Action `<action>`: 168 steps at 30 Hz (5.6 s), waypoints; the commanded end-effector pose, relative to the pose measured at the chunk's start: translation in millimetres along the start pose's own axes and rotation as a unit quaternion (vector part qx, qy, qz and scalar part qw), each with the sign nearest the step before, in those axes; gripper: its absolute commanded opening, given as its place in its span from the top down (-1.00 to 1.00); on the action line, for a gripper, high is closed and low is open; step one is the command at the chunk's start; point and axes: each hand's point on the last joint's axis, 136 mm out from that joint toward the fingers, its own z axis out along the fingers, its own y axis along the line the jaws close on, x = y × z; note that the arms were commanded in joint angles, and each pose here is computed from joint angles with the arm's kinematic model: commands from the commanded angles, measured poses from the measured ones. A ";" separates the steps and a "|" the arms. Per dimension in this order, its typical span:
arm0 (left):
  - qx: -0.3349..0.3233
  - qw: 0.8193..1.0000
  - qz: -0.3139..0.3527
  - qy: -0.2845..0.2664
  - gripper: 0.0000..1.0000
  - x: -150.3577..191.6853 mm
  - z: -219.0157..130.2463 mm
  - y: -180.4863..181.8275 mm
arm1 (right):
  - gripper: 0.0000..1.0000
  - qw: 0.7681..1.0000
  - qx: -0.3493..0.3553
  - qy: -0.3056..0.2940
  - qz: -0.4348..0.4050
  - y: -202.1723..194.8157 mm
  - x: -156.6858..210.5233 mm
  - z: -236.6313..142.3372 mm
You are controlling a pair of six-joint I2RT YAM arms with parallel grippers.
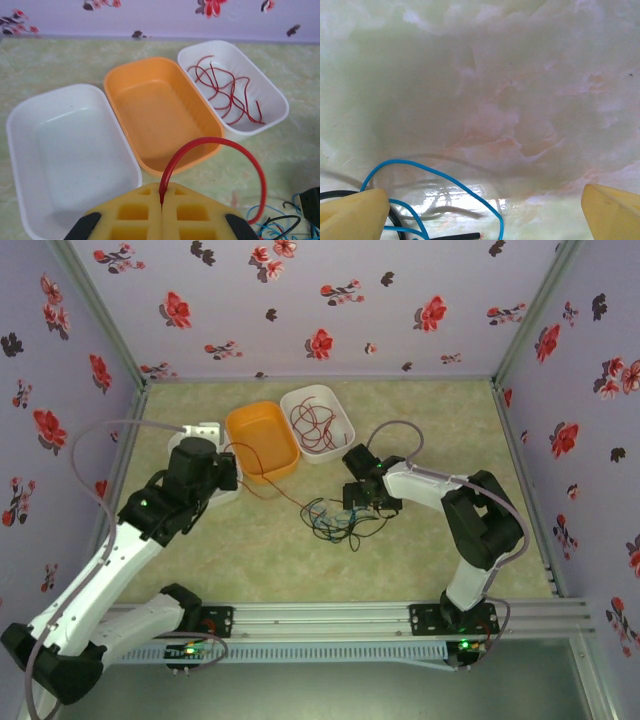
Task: Untangle the cables
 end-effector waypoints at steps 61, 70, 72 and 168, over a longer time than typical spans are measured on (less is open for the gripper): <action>0.079 0.980 0.053 -0.173 1.00 -230.7 96.9 -79.2 | -0.99 0.967 -0.019 -0.248 0.061 -34.4 -74.9 -145.8; 0.061 0.988 0.085 -0.113 1.00 -207.5 176.5 -89.6 | -0.99 0.958 -0.006 -0.276 0.071 -46.5 -78.5 -165.9; 0.051 0.990 0.093 -0.093 1.00 -198.4 193.6 -88.4 | -0.99 0.958 -0.001 -0.278 0.072 -49.0 -78.4 -168.3; 0.064 0.971 0.188 0.130 -0.82 -55.9 303.8 -144.1 | -0.85 0.964 -0.069 -0.253 0.030 -8.2 -101.0 -150.6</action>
